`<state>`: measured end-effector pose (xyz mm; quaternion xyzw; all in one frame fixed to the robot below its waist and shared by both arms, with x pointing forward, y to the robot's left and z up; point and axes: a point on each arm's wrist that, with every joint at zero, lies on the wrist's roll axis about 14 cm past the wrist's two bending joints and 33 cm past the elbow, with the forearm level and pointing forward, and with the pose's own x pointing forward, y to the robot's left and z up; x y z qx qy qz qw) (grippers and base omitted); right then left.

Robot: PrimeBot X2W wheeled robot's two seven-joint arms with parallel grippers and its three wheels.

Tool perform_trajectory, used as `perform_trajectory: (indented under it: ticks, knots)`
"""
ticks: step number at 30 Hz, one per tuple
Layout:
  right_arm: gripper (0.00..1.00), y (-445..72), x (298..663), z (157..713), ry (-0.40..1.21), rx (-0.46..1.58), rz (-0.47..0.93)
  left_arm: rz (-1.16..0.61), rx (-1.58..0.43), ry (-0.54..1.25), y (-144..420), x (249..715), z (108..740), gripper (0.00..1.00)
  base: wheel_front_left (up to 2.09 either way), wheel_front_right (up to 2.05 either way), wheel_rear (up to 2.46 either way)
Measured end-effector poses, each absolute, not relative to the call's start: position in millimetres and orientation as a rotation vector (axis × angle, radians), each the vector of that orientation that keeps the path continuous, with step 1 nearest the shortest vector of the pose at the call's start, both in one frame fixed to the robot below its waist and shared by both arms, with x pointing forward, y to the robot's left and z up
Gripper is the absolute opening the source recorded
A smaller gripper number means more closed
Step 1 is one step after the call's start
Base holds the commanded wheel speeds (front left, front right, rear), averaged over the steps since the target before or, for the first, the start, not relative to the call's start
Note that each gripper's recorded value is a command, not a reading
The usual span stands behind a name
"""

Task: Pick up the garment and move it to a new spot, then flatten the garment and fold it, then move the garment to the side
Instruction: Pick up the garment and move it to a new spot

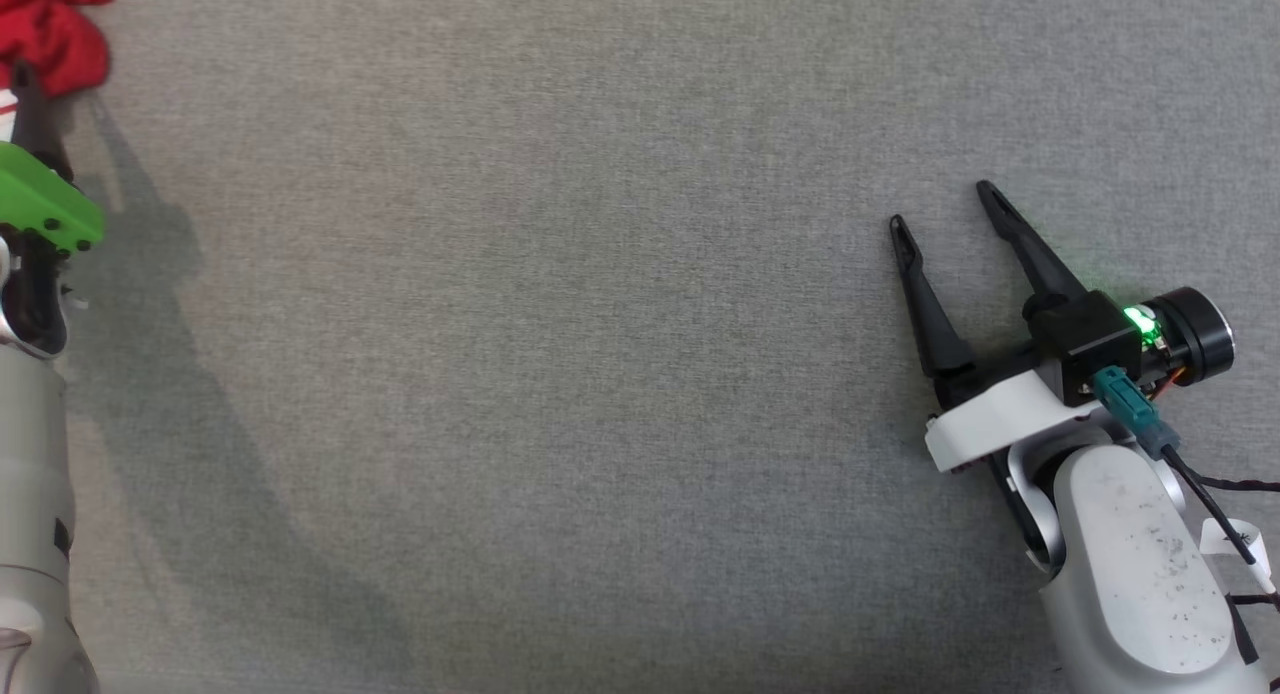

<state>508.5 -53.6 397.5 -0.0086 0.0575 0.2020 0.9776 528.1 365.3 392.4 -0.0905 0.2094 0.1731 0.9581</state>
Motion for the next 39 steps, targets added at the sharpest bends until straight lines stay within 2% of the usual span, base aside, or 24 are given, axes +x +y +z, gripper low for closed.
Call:
perform_trajectory:
  ticks: [15,16,17,18,21,32,39]
  knots:
    - [1.00,-85,515,383,0.131,-0.042,0.329,0.481,-0.195,0.315,393,562,389,1.00,0.00,0.00,0.00]
    - [1.00,-86,515,382,0.131,-0.041,0.327,0.487,-0.202,0.307,394,563,388,0.94,0.00,0.00,0.00]
    - [1.00,-86,515,382,0.131,-0.041,0.325,0.490,-0.203,0.305,394,563,387,0.73,0.00,0.00,0.00]
    - [1.00,-86,516,381,0.132,-0.040,0.324,0.492,-0.202,0.303,394,564,387,0.43,0.00,0.00,0.00]
    - [1.00,-86,516,382,0.128,-0.032,0.325,0.499,-0.196,0.281,397,563,392,0.00,0.00,0.00,0.00]
    - [1.00,-82,512,391,0.118,-0.005,0.334,0.443,-0.134,0.196,403,564,437,0.00,0.00,0.00,0.00]
    - [1.00,-83,501,407,0.104,0.018,0.331,0.320,-0.073,0.105,378,575,487,0.00,0.00,0.00,0.00]
